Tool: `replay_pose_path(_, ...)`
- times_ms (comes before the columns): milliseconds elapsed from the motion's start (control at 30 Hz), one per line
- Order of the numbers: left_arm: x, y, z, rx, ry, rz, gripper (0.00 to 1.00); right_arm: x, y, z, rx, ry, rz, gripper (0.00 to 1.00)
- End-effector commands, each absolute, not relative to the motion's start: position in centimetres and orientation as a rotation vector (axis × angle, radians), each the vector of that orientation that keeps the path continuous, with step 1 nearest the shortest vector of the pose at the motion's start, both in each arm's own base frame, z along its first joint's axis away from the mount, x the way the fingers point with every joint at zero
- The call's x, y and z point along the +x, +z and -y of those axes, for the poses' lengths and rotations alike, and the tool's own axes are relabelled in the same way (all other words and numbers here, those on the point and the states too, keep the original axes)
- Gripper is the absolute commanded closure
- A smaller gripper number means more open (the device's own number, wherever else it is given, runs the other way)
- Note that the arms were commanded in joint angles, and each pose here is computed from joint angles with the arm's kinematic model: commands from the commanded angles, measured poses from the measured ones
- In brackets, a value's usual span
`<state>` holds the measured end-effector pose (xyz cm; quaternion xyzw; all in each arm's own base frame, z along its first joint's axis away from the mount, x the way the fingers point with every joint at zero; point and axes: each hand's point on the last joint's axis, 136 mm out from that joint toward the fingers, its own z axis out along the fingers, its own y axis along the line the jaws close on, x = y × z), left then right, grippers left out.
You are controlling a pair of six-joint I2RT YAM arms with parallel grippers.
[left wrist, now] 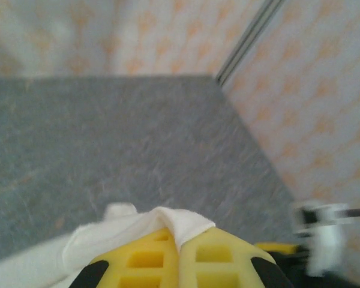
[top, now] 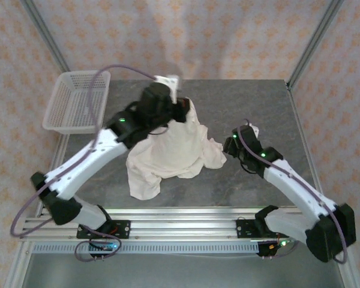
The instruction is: Fold the inside-out t-shirt
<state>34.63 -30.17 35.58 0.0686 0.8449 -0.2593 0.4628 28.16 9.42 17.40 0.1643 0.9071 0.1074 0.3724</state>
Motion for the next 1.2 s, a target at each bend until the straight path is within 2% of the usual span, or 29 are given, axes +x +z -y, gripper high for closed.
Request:
replay_pose_path(0,35.5,32.6,33.0,0.175,-0.534,-2.072,1.0,27.0,24.7,-5.9,0.569,0.293,-2.043,0.3)
replay_pose_path(33,35.6,31.1,34.1,0.19,-0.52,-2.092,1.0,26.7,25.6,-5.2,0.591,0.291,-1.998,0.29)
replay_pose_path(67,35.6,29.9,34.9,0.201,-0.495,-2.107,0.91,26.4,26.5,-4.7,0.603,0.301,-1.961,0.28)
replay_pose_path(100,35.6,29.3,35.4,0.213,-0.474,-2.109,0.73,26.3,27.0,-4.7,0.597,0.315,-1.948,0.28)
replay_pose_path(167,35.4,29.8,34.9,0.224,-0.462,-2.091,0.45,26.5,27.2,-6.0,0.537,0.364,-1.975,0.28)
replay_pose_path(200,35.2,30.6,33.9,0.22,-0.441,-2.069,0.36,26.8,26.9,-7.1,0.484,0.396,-2.008,0.27)
replay_pose_path(233,35.0,31.2,32.7,0.208,-0.42,-2.055,0.34,27.1,26.5,-8.1,0.439,0.423,-2.041,0.27)
replay_pose_path(367,34.0,32.0,23.7,0.044,-0.309,-2.103,0.34,28.4,23.0,-12.3,0.266,0.518,-2.21,0.26)
replay_pose_path(433,32.7,30.5,18.2,-0.084,-0.232,-2.15,0.37,29.2,20.8,-13.2,0.241,0.493,-2.295,0.26)
replay_pose_path(567,28.8,24.5,8.2,-0.364,-0.086,-2.288,0.39,31.4,15.8,-12.4,0.358,0.406,-2.394,0.23)
replay_pose_path(667,25.7,20.0,4.1,-0.536,-0.078,-2.379,0.39,32.3,11.3,-12.8,0.425,0.468,-2.506,0.25)
replay_pose_path(767,23.5,15.5,3.1,-0.654,-0.135,-2.479,0.39,32.0,7.9,-15.1,0.444,0.623,-2.588,0.31)
replay_pose_path(833,22.8,13.1,3.8,-0.681,-0.197,-2.556,0.38,31.7,6.8,-16.3,0.468,0.737,-2.596,0.41)
replay_pose_path(867,22.6,11.8,4.5,-0.688,-0.237,-2.601,0.38,31.6,6.8,-16.8,0.475,0.779,-2.588,0.52)
replay_pose_path(933,22.4,9.8,6.1,-0.695,-0.329,-2.675,0.38,31.6,7.4,-16.6,0.489,0.786,-2.563,0.81)
replay_pose_path(1000,22.6,8.2,7.4,-0.718,-0.418,-2.714,0.38,31.9,8.9,-16.0,0.502,0.767,-2.512,1.0)
replay_pose_path(1167,23.7,6.7,8.7,-0.731,-0.526,-2.687,0.37,31.7,13.7,-13.7,0.526,0.674,-2.384,1.0)
